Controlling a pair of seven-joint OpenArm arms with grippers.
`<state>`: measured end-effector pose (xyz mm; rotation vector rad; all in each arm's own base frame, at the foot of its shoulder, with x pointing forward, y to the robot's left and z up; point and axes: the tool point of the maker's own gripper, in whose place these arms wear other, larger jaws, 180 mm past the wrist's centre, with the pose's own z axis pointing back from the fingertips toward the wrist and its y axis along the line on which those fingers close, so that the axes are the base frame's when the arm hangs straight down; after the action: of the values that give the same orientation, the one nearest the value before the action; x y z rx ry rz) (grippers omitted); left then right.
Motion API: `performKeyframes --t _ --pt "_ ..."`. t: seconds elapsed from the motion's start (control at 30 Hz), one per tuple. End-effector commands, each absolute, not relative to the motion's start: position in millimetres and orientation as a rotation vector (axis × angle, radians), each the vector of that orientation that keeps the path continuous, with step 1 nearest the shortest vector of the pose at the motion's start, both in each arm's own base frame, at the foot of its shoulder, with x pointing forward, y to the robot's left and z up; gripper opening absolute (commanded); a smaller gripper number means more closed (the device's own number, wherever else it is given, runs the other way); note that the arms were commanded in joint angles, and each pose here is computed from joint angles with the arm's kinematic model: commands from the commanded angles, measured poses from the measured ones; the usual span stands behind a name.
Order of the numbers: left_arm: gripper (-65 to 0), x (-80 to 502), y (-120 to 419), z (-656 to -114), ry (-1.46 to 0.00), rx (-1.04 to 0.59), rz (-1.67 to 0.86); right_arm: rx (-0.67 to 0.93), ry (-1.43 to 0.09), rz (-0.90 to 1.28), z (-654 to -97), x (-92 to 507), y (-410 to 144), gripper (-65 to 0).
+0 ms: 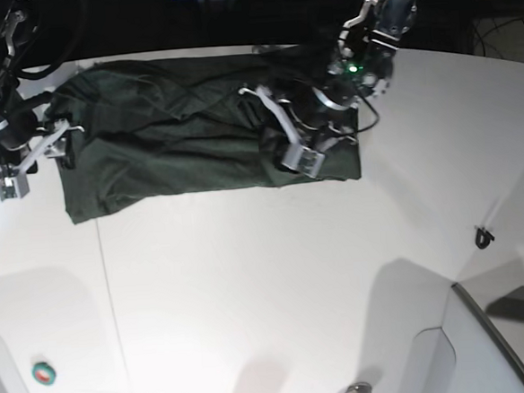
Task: Layout the t-shirt on the table in an organized manner, then fold the t-shirt properly
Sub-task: 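Grasp the strip end with the left gripper and lift it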
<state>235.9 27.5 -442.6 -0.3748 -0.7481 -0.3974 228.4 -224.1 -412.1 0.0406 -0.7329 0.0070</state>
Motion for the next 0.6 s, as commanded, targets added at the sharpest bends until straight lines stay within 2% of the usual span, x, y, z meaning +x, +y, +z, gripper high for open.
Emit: performKeyframes --t 0.0,0.57 --pt "-65.0 242 23 -436 -0.777 -0.388 -0.401 0.038 -0.782 0.020 -401 237 -226 -28.8" --pt "-65.0 245 -17 -431 -0.784 -0.459 -0.427 0.039 -0.780 0.019 -401 236 -225 -28.8"
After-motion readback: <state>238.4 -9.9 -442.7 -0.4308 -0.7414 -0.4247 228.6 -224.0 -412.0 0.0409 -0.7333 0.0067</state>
